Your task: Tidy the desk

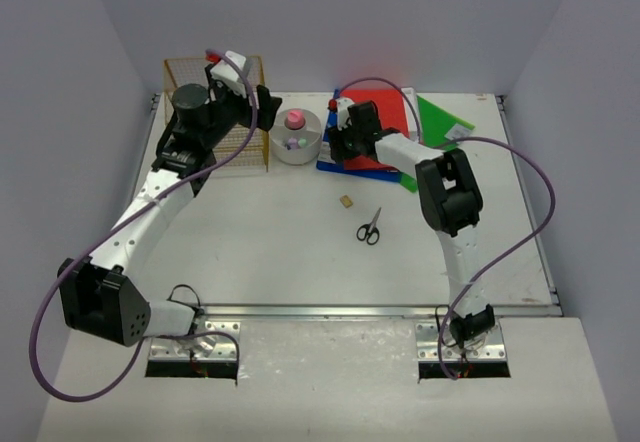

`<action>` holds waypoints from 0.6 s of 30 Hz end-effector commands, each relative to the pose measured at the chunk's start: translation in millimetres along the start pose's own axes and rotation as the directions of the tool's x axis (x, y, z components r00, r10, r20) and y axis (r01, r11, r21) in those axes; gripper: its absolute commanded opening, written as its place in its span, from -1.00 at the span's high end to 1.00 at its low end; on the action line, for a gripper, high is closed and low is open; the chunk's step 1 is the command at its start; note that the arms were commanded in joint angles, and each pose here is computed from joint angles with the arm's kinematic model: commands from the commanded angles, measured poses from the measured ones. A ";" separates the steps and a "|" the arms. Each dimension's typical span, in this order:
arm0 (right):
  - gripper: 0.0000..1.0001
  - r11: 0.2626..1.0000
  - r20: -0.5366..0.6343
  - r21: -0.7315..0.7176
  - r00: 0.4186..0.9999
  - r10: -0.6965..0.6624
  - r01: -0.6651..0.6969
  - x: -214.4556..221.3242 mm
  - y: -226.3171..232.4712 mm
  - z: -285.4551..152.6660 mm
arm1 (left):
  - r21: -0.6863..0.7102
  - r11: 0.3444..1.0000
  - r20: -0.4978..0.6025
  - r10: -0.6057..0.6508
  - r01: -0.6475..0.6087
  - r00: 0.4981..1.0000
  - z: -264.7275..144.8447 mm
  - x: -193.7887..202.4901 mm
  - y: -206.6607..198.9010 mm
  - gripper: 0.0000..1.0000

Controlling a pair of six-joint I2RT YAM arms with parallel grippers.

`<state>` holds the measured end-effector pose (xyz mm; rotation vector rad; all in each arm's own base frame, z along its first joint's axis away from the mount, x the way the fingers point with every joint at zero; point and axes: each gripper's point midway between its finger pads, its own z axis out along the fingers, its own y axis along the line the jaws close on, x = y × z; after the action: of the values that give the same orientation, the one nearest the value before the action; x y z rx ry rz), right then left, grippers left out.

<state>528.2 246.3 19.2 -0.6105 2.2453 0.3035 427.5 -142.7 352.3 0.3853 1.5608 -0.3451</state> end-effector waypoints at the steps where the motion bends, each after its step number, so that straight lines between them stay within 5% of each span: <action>1: -0.06 0.990 0.086 0.085 0.989 -0.119 0.112 -27.1 -16.5 13.2 | -0.010 1.000 -0.048 0.004 -0.004 0.999 -17.3 10.8 -1.9 -0.61; 7: 0.15 0.981 0.068 0.093 0.982 -0.176 0.169 -14.5 -18.1 20.3 | -0.011 1.000 -0.048 0.010 -0.011 0.999 -18.9 11.7 -1.4 -0.61; 9: 0.36 0.980 0.058 0.088 0.981 -0.184 0.178 -10.3 -17.5 19.1 | -0.008 1.000 -0.046 0.012 -0.013 0.999 -18.0 11.4 -1.6 -0.62; 12: 1.00 0.979 0.053 0.080 0.980 -0.193 0.188 -8.4 -15.1 -1.0 | 0.005 1.000 -0.045 0.019 -0.018 0.999 -15.4 12.5 -3.0 -0.62; 18: 1.00 1.000 0.098 -0.024 0.995 -0.016 0.019 -40.6 -3.1 -89.2 | 0.104 0.990 -0.044 0.098 -0.093 0.994 -12.7 20.9 -16.0 -0.59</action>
<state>520.8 227.6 17.2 -0.7418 2.1790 0.1769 414.1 -139.5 323.6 0.4266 1.6479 -0.3307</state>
